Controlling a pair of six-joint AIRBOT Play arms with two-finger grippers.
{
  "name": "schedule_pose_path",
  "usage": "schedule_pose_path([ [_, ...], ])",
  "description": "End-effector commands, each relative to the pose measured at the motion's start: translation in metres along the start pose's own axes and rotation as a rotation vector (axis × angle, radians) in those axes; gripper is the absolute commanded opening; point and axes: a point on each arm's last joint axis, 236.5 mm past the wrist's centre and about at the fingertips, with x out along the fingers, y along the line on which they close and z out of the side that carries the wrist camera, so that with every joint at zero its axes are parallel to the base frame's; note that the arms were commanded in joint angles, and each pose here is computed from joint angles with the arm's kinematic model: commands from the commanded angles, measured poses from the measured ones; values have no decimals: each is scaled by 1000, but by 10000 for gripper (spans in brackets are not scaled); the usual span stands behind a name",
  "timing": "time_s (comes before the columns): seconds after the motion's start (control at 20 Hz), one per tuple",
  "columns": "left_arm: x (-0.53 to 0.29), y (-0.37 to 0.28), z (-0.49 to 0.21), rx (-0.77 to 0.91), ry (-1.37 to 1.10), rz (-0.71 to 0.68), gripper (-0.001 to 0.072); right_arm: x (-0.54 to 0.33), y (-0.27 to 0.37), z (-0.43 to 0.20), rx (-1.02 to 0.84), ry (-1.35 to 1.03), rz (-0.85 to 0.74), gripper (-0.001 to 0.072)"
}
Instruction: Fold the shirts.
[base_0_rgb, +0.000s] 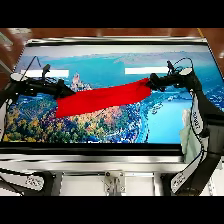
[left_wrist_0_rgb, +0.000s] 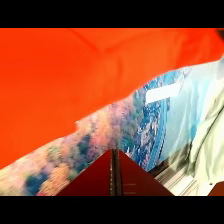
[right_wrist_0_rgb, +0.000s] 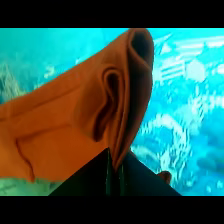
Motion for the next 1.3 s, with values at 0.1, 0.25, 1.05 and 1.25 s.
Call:
schedule_pose_path([
  [0.1,84,-56,-18,122,-9,16,37,-62,30,-38,-146,118,-74,57],
  [0.25,128,-77,-28,120,-45,29,38,-99,56,-45,-203,94,-97,57],
  [1.05,285,-162,-151,-99,-57,-86,38,-241,172,-120,-341,-44,-88,57],
  [1.25,274,-164,-129,-91,-95,-103,36,-241,169,-124,-311,-31,-102,57],
])
